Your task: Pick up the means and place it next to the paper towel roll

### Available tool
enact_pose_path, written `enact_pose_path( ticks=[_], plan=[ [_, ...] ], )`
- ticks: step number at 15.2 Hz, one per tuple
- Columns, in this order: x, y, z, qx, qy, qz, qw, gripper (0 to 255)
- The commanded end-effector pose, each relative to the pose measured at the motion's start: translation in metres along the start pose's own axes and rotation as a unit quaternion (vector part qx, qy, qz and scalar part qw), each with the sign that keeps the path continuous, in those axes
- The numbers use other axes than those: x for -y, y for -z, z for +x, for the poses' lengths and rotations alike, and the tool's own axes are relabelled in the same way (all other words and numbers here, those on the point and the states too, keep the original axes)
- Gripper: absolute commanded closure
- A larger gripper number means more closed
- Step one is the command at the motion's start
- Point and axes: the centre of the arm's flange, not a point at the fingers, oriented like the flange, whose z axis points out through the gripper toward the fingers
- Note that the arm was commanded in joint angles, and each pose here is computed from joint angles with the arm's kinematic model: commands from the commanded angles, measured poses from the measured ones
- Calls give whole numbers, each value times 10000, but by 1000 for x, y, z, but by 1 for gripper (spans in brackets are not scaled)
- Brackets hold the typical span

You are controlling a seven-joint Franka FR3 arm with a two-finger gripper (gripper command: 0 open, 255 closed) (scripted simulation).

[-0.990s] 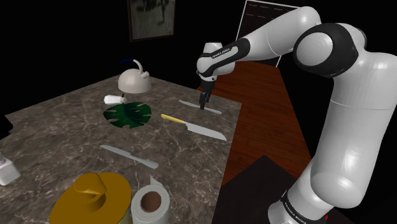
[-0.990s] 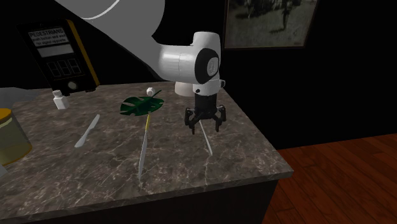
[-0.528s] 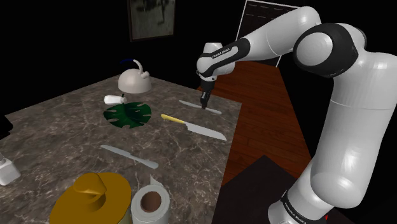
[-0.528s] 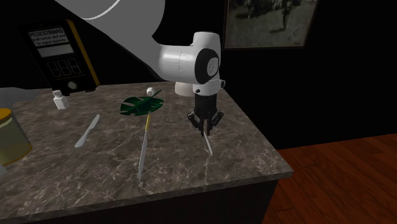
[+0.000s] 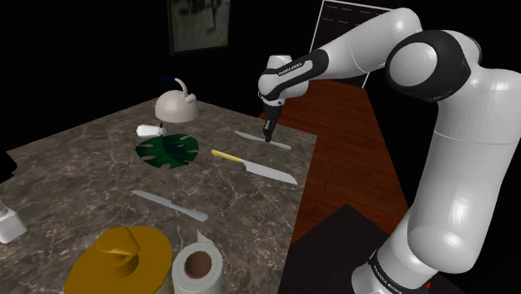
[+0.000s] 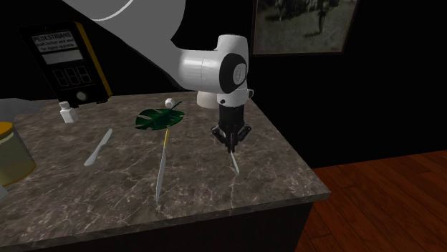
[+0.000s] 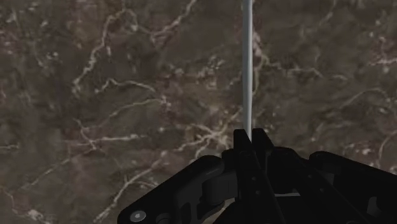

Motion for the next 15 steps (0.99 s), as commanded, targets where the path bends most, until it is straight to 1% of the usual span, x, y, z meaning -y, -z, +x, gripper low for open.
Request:
enact_pose_path(
  ticks=[1,15],
  plan=[
    [0,8,-1,-1,0,0,10000,255],
    [0,82,-5,-1,0,0,10000,255]
  ],
)
